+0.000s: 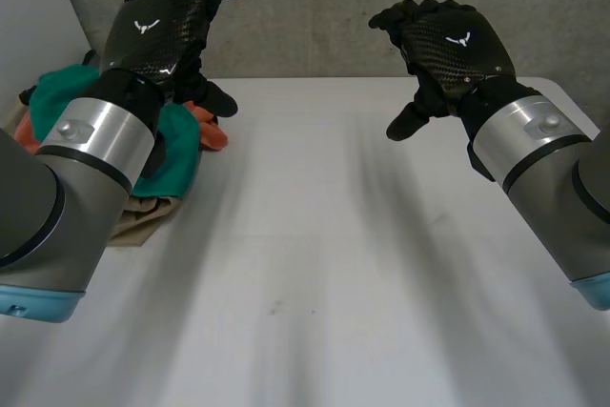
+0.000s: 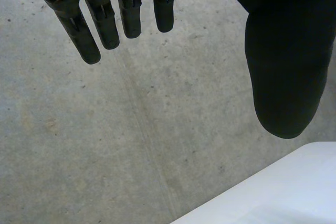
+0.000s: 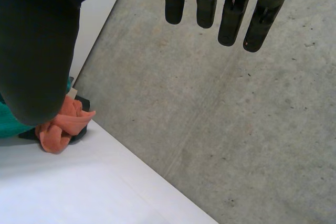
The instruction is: Fold the laundry.
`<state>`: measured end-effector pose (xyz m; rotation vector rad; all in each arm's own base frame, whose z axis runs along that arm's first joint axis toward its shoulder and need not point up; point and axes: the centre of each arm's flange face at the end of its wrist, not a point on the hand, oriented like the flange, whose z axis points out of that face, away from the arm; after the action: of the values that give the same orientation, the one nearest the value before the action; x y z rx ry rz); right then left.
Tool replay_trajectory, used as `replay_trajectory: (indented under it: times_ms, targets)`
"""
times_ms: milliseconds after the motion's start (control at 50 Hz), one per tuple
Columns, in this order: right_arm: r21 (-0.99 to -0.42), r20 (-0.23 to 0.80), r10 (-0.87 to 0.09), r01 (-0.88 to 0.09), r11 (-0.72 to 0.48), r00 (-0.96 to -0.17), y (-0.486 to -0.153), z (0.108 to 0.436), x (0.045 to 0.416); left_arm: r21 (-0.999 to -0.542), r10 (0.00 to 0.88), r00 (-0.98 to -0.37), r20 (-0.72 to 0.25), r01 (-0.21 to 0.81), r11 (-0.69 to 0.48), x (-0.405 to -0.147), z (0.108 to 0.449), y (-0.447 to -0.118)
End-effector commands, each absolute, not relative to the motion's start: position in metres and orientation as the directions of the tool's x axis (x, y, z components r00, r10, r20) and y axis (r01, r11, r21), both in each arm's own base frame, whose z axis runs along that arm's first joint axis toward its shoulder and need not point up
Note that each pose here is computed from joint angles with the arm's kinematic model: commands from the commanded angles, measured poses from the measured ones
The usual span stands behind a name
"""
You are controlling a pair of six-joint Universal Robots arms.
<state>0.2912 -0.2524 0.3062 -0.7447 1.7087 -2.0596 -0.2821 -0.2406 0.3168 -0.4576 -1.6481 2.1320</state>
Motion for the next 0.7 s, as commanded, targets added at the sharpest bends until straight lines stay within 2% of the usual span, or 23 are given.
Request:
replay_trajectory:
  times_ms: [20, 120, 160, 240, 340, 460, 580, 700]
  targets:
    - [-0.977, 0.166, -0.575, -0.056, -0.203, -0.801, -0.255, 0.307, 0.289, -0.968, 0.502, -0.865, -0.016, -0.111, -0.223, -0.282, 0.318, -0.241]
    - [-0.978, 0.165, -0.561, -0.059, -0.202, -0.811, -0.257, 0.309, 0.288, -0.971, 0.502, -0.865, -0.019, -0.105, -0.217, -0.282, 0.319, -0.241]
    - [-0.981, 0.157, -0.526, -0.073, -0.177, -0.836, -0.26, 0.311, 0.283, -0.975, 0.499, -0.866, -0.03, -0.086, -0.207, -0.283, 0.318, -0.242]
    - [-0.988, 0.152, -0.452, -0.128, -0.084, -0.879, -0.27, 0.307, 0.27, -0.99, 0.475, -0.875, -0.096, 0.032, -0.14, -0.28, 0.311, -0.248]
    - [-0.974, 0.205, -0.427, -0.228, 0.002, -0.88, -0.273, 0.297, 0.268, -0.986, 0.463, -0.87, -0.169, 0.152, -0.076, -0.278, 0.306, -0.246]
    - [-0.962, 0.249, -0.413, -0.273, 0.0, -0.876, -0.276, 0.296, 0.264, -0.981, 0.421, -0.887, -0.191, 0.18, -0.067, -0.273, 0.305, -0.249]
    - [-0.956, 0.25, -0.408, -0.29, 0.037, -0.878, -0.277, 0.285, 0.257, -0.98, 0.383, -0.903, -0.196, 0.192, -0.051, -0.262, 0.303, -0.256]
    - [-0.955, 0.24, -0.413, -0.29, 0.062, -0.878, -0.277, 0.276, 0.254, -0.979, 0.381, -0.903, -0.199, 0.196, -0.047, -0.26, 0.298, -0.258]
